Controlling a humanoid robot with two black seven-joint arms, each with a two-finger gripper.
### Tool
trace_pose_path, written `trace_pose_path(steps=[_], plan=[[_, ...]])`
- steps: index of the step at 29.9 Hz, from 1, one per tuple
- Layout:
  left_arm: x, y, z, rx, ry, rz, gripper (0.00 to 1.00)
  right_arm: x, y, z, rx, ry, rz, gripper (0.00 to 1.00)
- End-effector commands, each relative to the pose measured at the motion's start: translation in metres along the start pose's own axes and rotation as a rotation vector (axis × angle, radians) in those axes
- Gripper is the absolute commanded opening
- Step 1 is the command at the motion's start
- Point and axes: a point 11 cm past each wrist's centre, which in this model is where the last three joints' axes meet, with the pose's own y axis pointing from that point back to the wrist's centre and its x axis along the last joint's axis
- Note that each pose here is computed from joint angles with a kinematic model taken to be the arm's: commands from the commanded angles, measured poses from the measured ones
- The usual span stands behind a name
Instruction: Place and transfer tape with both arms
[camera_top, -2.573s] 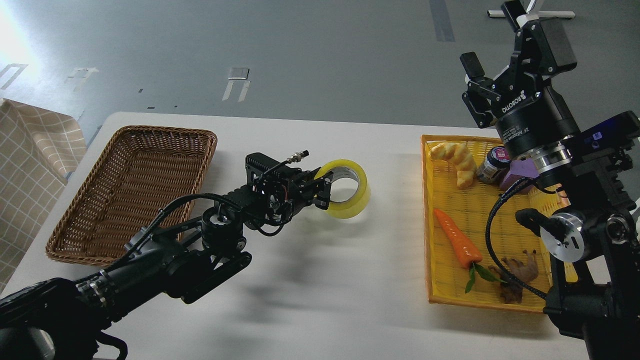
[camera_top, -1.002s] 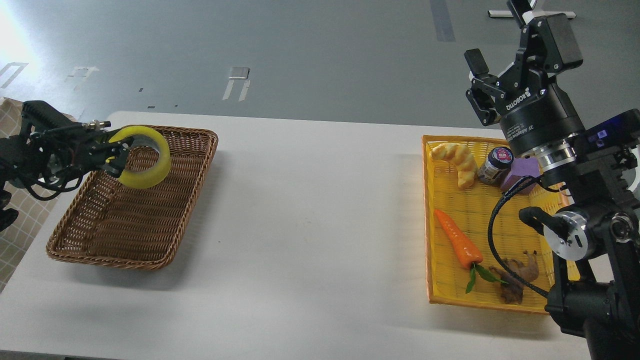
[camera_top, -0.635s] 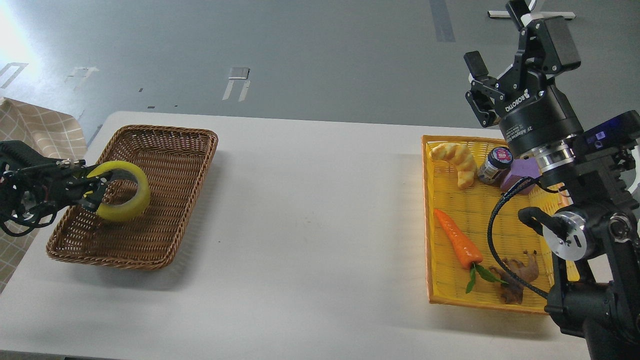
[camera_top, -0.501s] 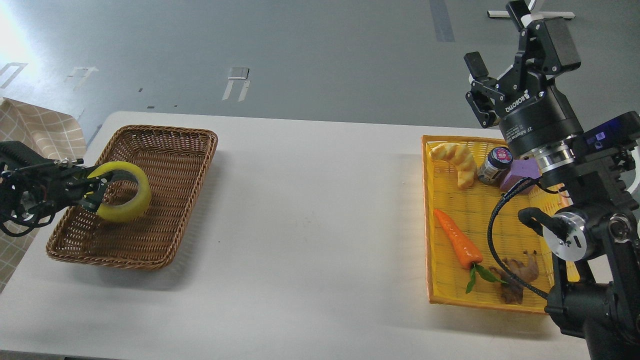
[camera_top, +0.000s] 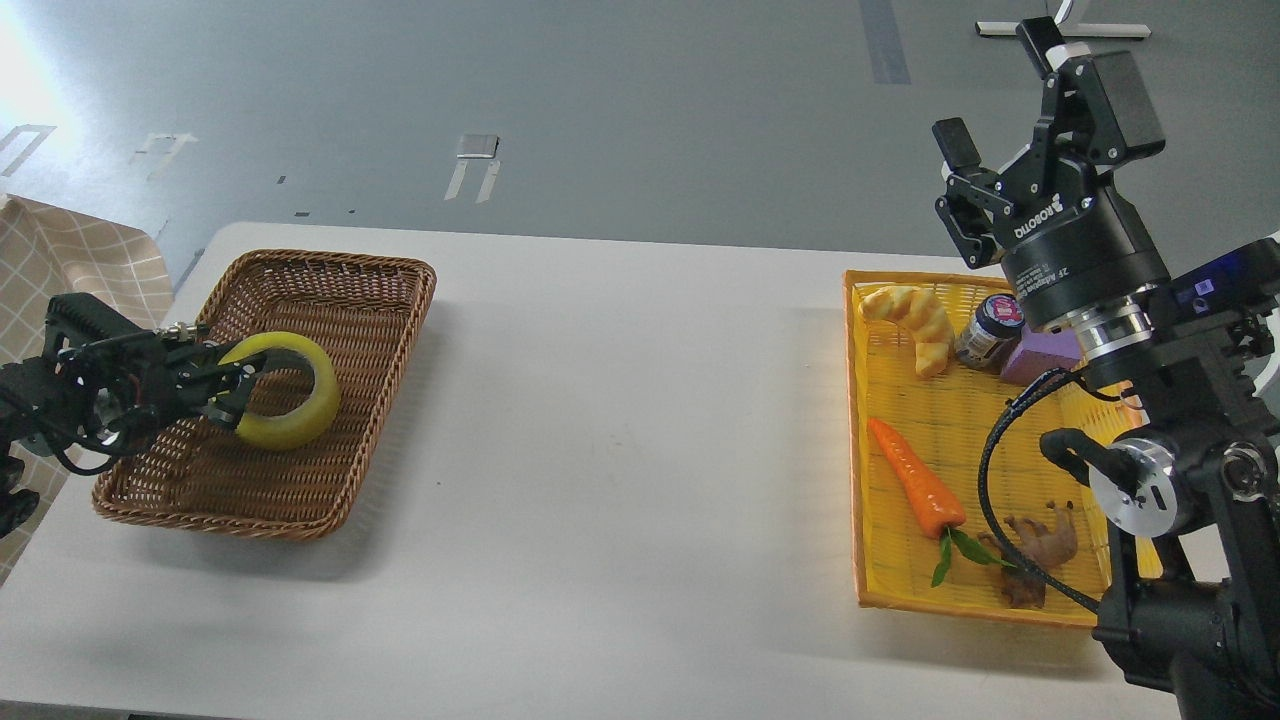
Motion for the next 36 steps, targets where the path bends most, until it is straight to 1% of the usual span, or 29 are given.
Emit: trace_pose_path(steps=[1, 2, 3, 5, 6, 8, 9, 10, 11, 13, 15, 17, 19, 21, 23, 26, 30, 32, 34, 36], plan=[[0.001, 0.0, -0.002, -0.016, 0.017, 0.004, 0.0, 0.002, 0.002, 0.0, -0.001, 0.0, 0.007, 1.0], [0.003, -0.001, -0.002, -0.029, 0.023, 0.011, 0.06, 0.003, 0.003, 0.001, -0.004, -0.001, 0.01, 1.0], [0.004, -0.001, -0.002, -0.038, 0.023, 0.013, 0.09, 0.003, 0.003, 0.002, -0.007, -0.001, 0.012, 1.0], [0.004, 0.0, -0.001, -0.06, 0.025, 0.011, 0.2, 0.003, 0.003, 0.002, -0.007, -0.003, 0.012, 1.0], [0.004, 0.001, -0.003, -0.066, 0.025, 0.014, 0.33, 0.003, 0.004, 0.003, -0.008, -0.003, 0.012, 1.0], [0.006, 0.001, -0.003, -0.07, 0.023, 0.019, 0.43, 0.003, 0.004, 0.003, -0.008, -0.003, 0.011, 1.0], [0.007, 0.001, -0.004, -0.07, 0.021, 0.027, 0.54, 0.003, 0.004, 0.003, -0.008, -0.003, 0.009, 1.0], [0.008, 0.001, -0.003, -0.073, 0.021, 0.032, 0.6, 0.003, 0.004, 0.003, -0.008, -0.003, 0.011, 1.0], [0.009, 0.001, -0.004, -0.071, 0.024, 0.043, 0.63, 0.003, 0.005, 0.003, -0.011, -0.004, 0.012, 1.0], [0.009, 0.001, -0.005, -0.066, 0.03, 0.053, 0.64, 0.003, 0.006, 0.004, -0.013, -0.005, 0.013, 1.0], [0.009, 0.001, -0.005, -0.064, 0.031, 0.055, 0.69, 0.004, 0.008, 0.007, -0.02, -0.006, 0.015, 1.0], [0.01, 0.001, -0.006, -0.062, 0.031, 0.059, 0.7, 0.003, 0.009, 0.006, -0.018, -0.007, 0.015, 1.0], [0.014, 0.002, -0.011, -0.049, 0.034, 0.076, 0.77, 0.004, 0.01, 0.006, -0.018, -0.007, 0.017, 1.0], [0.025, 0.003, -0.014, -0.046, 0.072, 0.132, 0.84, 0.004, 0.01, 0.006, -0.019, -0.007, 0.017, 1.0], [0.044, 0.003, -0.02, -0.029, 0.156, 0.221, 0.97, 0.004, 0.01, 0.006, -0.019, -0.007, 0.016, 1.0], [0.075, 0.006, -0.031, -0.007, 0.343, 0.362, 0.98, 0.003, 0.01, 0.006, -0.016, -0.006, 0.01, 1.0], [0.105, 0.003, -0.033, -0.02, 0.518, 0.488, 0.98, 0.003, 0.01, 0.006, -0.016, -0.006, 0.009, 1.0], [0.122, -0.004, -0.024, -0.059, 0.634, 0.557, 0.98, 0.003, 0.01, 0.004, -0.006, -0.006, 0.008, 1.0], [0.127, -0.008, -0.019, -0.077, 0.688, 0.579, 0.98, 0.002, 0.01, 0.004, -0.002, -0.006, 0.007, 1.0], [0.14, -0.018, -0.004, -0.128, 0.774, 0.621, 0.98, 0.002, 0.008, 0.003, 0.001, -0.005, 0.003, 1.0]])
